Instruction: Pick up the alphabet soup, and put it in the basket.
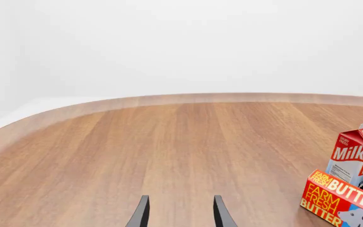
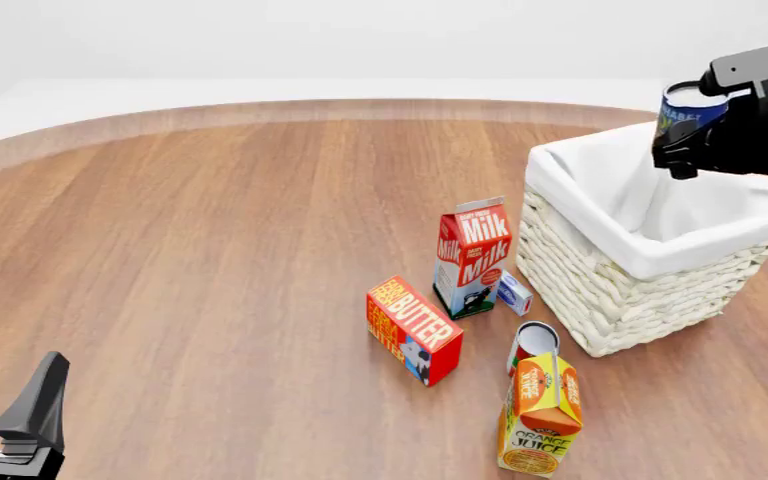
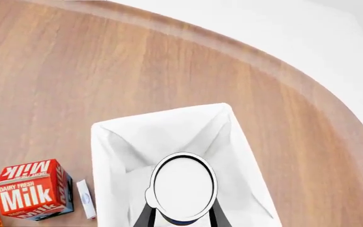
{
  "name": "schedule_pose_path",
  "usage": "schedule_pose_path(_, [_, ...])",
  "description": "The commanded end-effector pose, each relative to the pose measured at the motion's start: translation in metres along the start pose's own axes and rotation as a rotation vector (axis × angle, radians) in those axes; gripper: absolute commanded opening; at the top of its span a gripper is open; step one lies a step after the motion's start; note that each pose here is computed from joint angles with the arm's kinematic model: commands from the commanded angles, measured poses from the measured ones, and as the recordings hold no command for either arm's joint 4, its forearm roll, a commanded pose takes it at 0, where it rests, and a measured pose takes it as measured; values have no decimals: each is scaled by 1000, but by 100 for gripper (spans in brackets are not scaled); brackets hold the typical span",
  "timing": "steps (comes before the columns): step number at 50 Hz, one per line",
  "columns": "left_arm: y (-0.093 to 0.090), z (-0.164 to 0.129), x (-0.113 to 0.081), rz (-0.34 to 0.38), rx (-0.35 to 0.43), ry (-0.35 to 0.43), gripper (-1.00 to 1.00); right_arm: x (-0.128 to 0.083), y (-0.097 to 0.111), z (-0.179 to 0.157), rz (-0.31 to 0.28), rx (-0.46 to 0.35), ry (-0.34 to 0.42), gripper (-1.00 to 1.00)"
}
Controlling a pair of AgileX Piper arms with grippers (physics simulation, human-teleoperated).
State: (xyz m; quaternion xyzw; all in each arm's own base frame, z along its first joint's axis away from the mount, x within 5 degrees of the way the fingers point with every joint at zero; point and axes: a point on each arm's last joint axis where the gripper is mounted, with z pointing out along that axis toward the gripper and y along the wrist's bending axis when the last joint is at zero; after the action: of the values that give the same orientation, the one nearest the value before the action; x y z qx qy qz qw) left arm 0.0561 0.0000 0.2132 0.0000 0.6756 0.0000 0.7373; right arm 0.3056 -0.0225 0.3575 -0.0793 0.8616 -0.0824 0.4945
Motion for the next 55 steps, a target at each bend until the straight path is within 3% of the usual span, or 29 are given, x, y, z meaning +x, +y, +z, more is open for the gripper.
schedule_pose_path(1, [0, 0, 0, 0, 0, 0, 100, 2, 2, 11, 18, -6, 11, -100])
schedule_pose_path(55, [0, 0, 0, 0, 0, 0, 100, 23, 1, 53, -20, -20, 122, -100])
